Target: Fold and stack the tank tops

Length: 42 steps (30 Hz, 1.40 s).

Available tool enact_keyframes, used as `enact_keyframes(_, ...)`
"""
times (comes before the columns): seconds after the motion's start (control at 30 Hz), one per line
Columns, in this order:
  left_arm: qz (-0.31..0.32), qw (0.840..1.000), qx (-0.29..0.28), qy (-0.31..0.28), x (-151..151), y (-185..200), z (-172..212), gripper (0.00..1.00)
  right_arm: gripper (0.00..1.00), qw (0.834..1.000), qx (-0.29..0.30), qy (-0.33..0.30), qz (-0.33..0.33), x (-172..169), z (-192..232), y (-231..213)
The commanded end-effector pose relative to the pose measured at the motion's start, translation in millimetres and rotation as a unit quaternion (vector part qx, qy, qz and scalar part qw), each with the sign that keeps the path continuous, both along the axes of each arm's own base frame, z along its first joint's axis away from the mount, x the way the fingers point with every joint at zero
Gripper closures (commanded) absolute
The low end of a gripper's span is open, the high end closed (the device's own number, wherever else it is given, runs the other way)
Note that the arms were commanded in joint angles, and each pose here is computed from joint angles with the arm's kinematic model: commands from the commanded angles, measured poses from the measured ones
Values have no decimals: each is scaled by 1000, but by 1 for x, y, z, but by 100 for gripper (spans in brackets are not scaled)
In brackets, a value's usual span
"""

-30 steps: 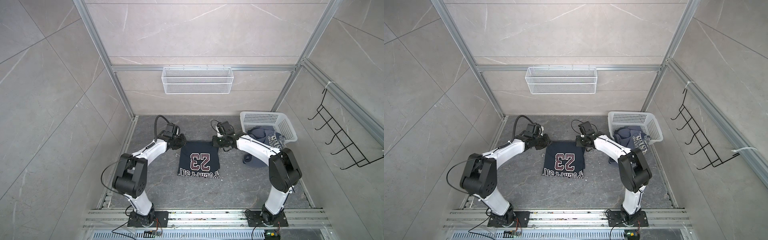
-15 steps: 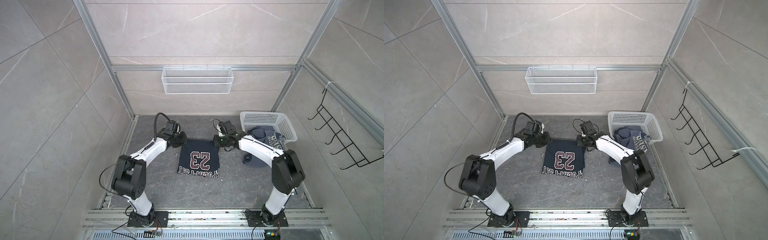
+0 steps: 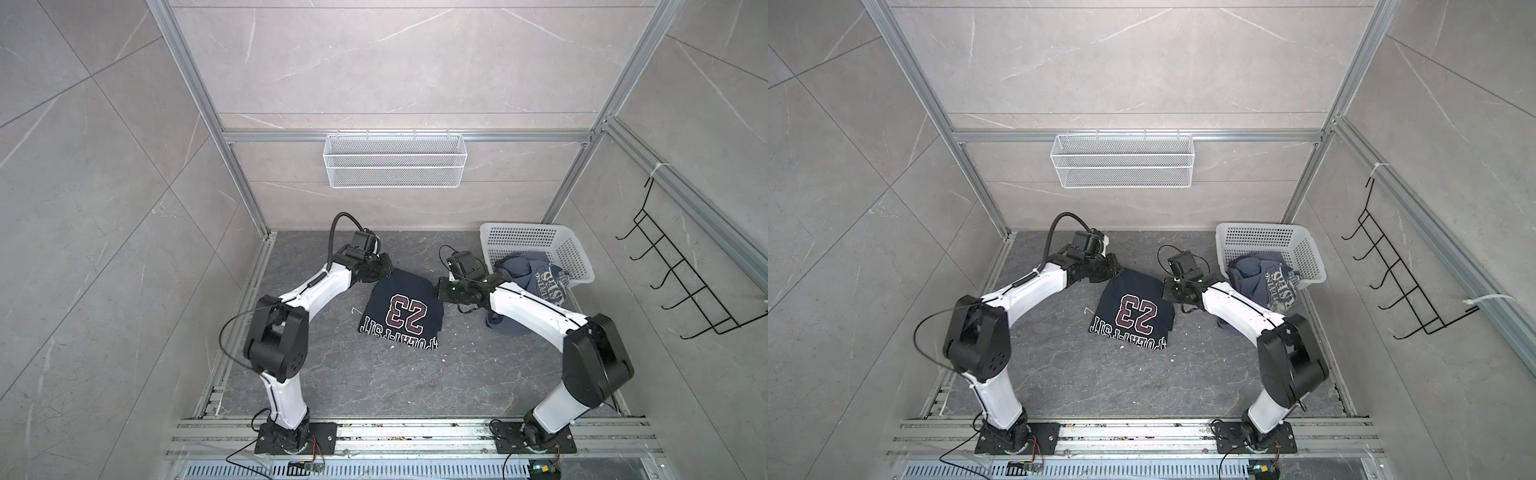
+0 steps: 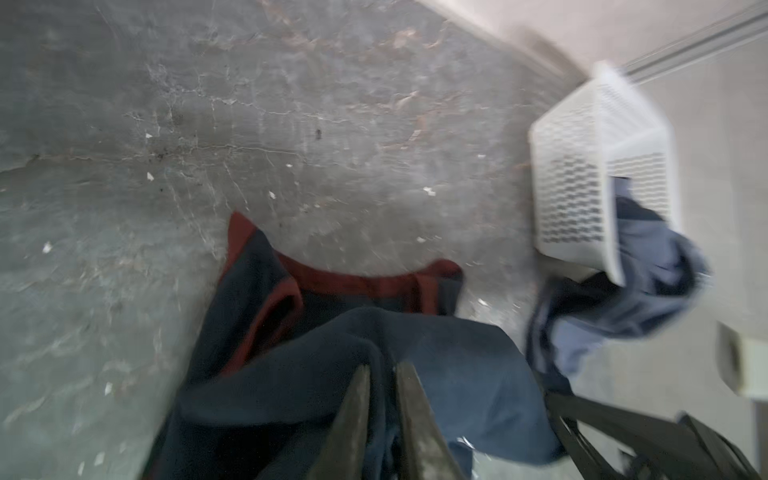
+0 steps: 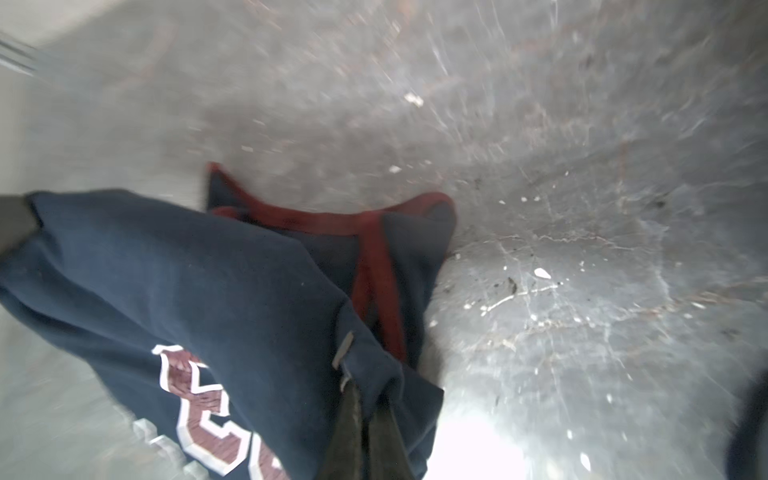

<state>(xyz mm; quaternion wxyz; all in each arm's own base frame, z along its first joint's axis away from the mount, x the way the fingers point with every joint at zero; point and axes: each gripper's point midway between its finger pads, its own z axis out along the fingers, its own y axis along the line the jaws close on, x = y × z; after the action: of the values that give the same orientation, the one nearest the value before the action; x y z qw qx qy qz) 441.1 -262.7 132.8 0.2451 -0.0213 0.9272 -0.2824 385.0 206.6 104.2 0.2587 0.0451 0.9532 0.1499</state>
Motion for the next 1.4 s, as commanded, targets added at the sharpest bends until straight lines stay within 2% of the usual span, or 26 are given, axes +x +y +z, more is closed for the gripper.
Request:
enact_keyframes(0.0,21,999,33,11,18,14,-19,81,100,999,-25,5,-27,17,-20,-12)
enact_keyframes(0.17,55,996,66,32,43,31,-48,75,100,999,-26,12,-30,45,-41,-17)
enact_keyframes(0.2,59,995,72,35,46,32,-50,72,97,999,-27,11,-29,50,-42,-17)
enact_keyframes(0.3,72,994,77,31,51,35,-51,63,80,999,-33,9,-26,66,-45,-19)
enact_keyframes(0.43,99,990,90,33,54,49,-47,58,56,999,-40,1,-12,83,-41,-19)
enact_keyframes(0.57,137,982,126,23,46,75,-27,38,41,998,-57,7,0,80,-31,-23)
enact_keyframes(0.67,149,980,130,8,27,85,-1,34,34,999,-51,4,6,63,-16,-28)
enact_keyframes(0.8,115,984,130,-32,-7,62,29,32,33,999,-14,6,31,26,-1,-19)
enact_keyframes(0.93,42,996,80,-25,-28,14,16,34,35,997,-3,29,68,3,-12,0)
enact_keyframes(1.17,43,996,78,24,-6,-2,-39,37,46,996,-34,61,59,20,-55,5)
enact_keyframes(1.37,87,990,95,56,20,25,-84,37,49,994,-57,71,60,42,-79,9)
